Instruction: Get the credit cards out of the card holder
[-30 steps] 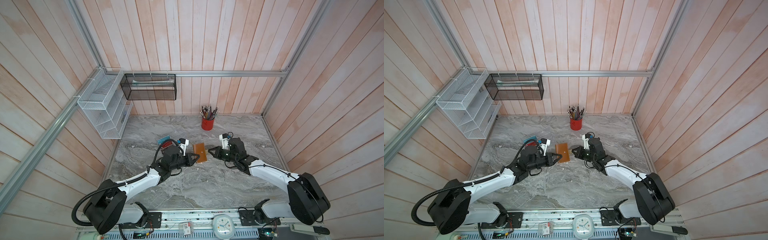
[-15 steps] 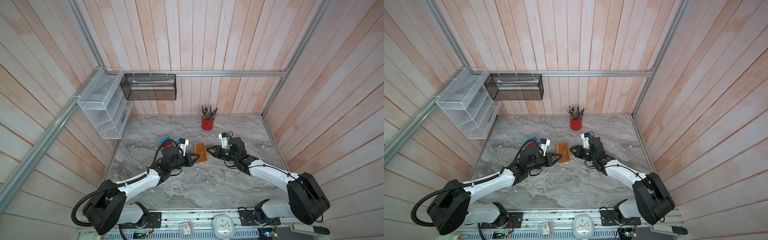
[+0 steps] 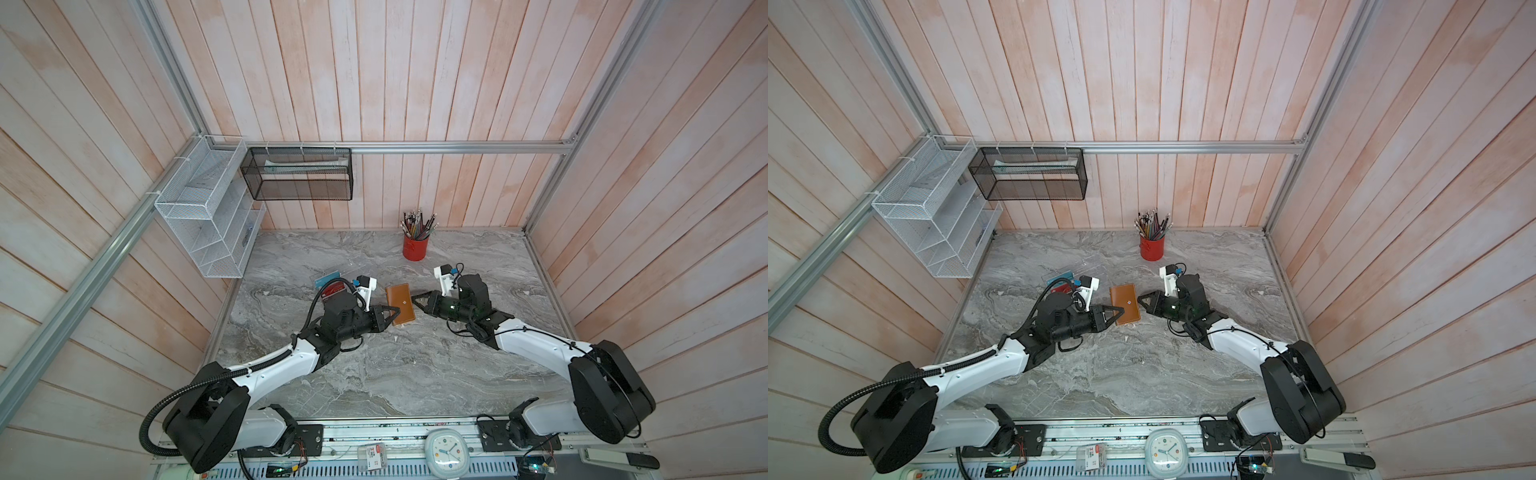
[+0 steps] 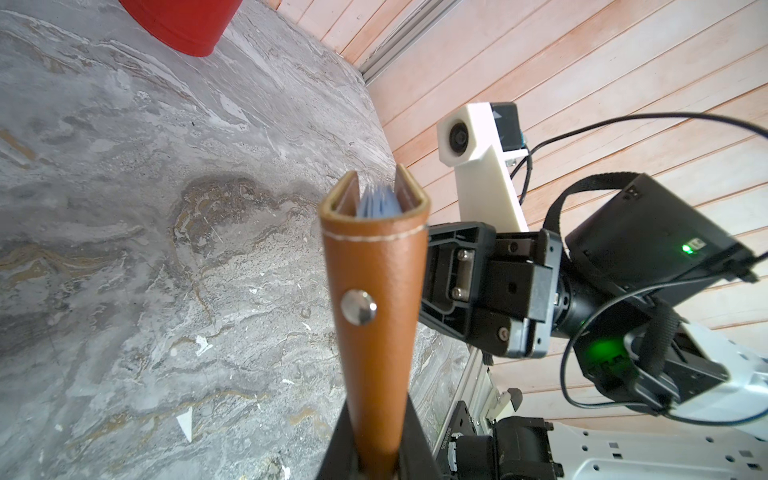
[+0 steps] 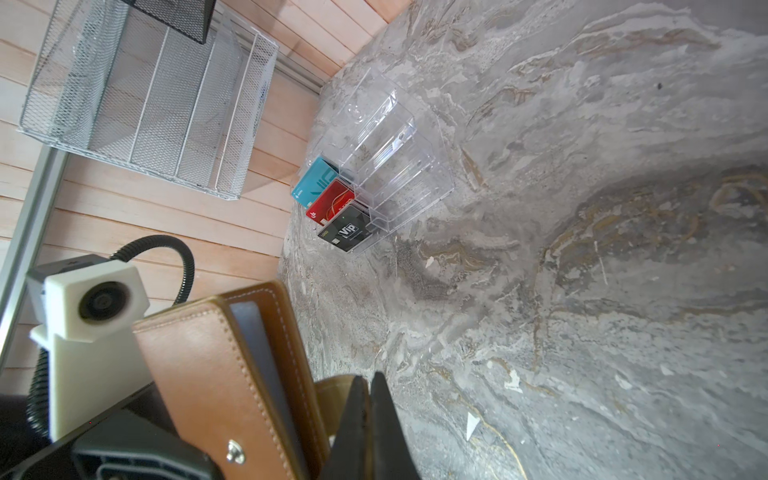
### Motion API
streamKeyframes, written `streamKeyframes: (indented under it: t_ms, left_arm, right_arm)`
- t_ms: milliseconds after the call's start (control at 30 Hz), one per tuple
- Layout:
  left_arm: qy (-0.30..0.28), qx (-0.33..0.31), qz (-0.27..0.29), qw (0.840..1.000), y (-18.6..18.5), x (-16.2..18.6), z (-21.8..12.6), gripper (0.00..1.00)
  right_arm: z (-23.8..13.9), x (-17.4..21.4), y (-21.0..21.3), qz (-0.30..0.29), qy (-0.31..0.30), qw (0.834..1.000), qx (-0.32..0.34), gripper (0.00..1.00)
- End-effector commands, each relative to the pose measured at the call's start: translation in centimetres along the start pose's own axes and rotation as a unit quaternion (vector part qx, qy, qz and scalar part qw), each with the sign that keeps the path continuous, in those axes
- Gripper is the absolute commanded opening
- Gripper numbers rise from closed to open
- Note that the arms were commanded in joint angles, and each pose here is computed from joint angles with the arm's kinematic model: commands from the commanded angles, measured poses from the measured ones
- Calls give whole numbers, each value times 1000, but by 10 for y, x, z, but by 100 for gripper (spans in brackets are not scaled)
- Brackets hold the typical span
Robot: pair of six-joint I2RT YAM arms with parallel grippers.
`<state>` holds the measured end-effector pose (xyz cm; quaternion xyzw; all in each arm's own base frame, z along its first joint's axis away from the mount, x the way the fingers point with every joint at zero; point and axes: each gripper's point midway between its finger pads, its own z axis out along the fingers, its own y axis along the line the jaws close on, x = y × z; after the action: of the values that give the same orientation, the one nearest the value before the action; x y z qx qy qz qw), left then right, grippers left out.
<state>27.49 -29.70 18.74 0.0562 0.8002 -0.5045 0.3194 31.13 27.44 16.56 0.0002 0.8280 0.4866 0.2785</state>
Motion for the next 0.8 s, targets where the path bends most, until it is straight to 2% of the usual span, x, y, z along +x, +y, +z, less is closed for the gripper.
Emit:
streamKeyframes:
  t_ms: [0, 100, 167, 233, 367, 533, 700, 767]
  left_arm:
    - [-10, 13, 9, 1000, -6, -6, -2, 0]
    - [-15, 4, 4, 1000, 0, -7, -4, 2]
    - [-19, 1, 0, 1000, 3, -8, -5, 13]
    - [-20, -1, -4, 1000, 5, -8, -6, 15]
    - [-19, -4, -7, 1000, 8, -6, -5, 45]
    - [-18, -5, -11, 1000, 11, -3, -5, 64]
    - [-15, -13, -15, 1000, 17, 0, -4, 72]
    - [-13, -15, -19, 1000, 20, 3, -3, 73]
  right_arm:
    - [-6, -3, 10, -14, -7, 1000, -13, 0]
    - [-10, -5, 11, -19, -10, 1000, -1, 0]
    - [-12, -7, 11, -21, -12, 1000, 5, 0]
    - [-14, -6, 12, -21, -12, 1000, 6, 0]
    - [-17, -4, 16, -25, -12, 1000, 6, 0]
    - [-21, -3, 20, -34, -15, 999, 12, 0]
    - [-19, 1, 13, -38, -6, 999, 33, 0]
    - [-17, 5, 11, -35, -1, 999, 37, 0]
